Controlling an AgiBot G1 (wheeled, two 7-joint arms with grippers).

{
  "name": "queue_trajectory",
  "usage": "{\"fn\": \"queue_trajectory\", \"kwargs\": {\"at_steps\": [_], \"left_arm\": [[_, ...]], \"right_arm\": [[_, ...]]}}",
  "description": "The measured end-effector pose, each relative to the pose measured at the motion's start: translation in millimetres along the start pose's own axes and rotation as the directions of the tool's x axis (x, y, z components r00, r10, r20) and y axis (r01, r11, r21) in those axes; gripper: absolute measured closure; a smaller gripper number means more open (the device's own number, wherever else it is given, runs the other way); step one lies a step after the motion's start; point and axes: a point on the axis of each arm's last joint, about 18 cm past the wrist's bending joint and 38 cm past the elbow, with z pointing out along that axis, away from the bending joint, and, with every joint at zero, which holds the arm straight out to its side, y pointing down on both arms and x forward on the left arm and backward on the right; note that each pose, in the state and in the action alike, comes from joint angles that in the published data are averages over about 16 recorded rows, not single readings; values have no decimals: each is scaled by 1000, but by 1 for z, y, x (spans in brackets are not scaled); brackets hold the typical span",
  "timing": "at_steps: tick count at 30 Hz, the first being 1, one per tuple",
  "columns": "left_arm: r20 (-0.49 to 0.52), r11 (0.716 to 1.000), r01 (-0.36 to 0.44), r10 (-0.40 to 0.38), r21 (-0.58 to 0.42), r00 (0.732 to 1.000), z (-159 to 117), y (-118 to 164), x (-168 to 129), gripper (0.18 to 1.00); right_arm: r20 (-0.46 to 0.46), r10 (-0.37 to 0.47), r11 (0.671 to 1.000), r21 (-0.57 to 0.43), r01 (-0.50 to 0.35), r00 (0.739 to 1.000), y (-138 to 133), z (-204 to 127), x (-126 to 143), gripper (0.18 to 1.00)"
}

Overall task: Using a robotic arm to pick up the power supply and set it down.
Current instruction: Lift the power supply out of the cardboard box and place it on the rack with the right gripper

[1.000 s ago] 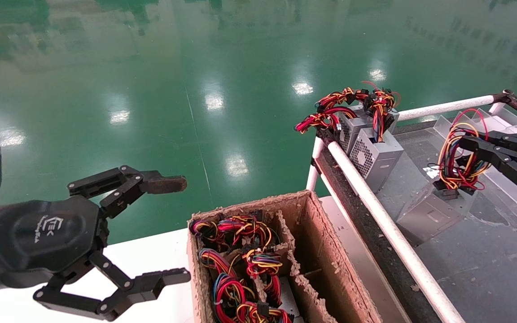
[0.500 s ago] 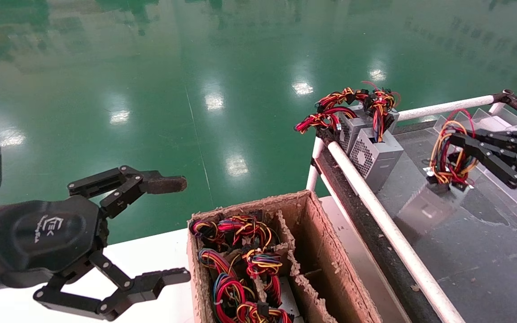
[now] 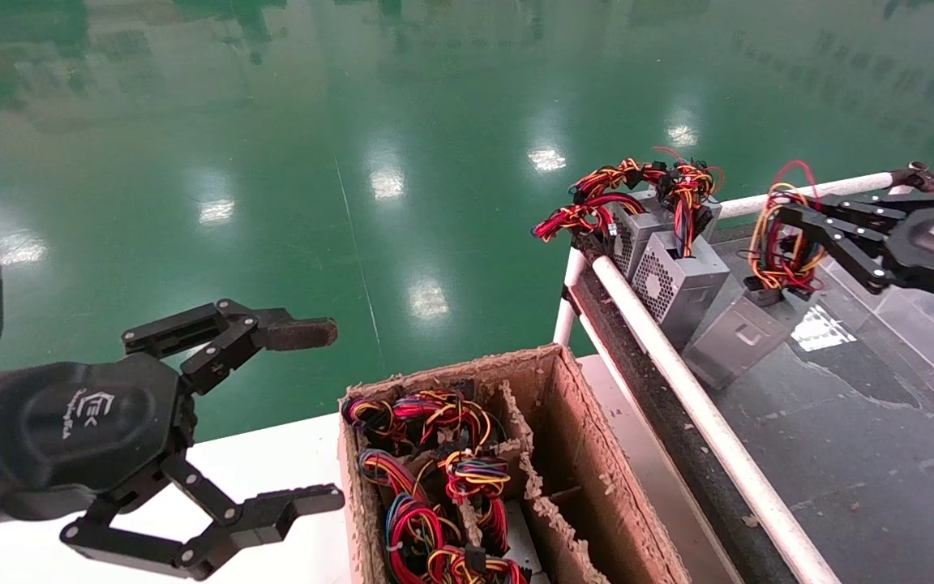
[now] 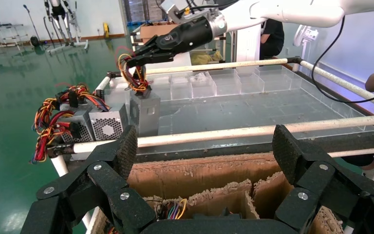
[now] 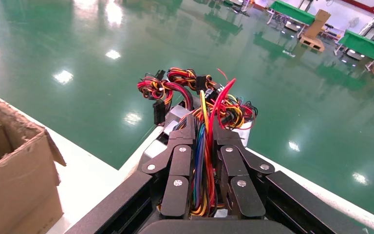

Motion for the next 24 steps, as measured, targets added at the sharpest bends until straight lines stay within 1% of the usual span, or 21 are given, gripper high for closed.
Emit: {"fn": "queue_trajectory", "kwargs": {"at_steps": [11,24], "left_arm": [[0,1000,0,0,0,1000,0,0,0,184],[0,1000,0,0,0,1000,0,0,0,184]], "right_arm": [[0,-29,1000,-10,29,1000,-3,24,4,935],[-31,-57,998,-18,56,998,-8,48,10,935]]}}
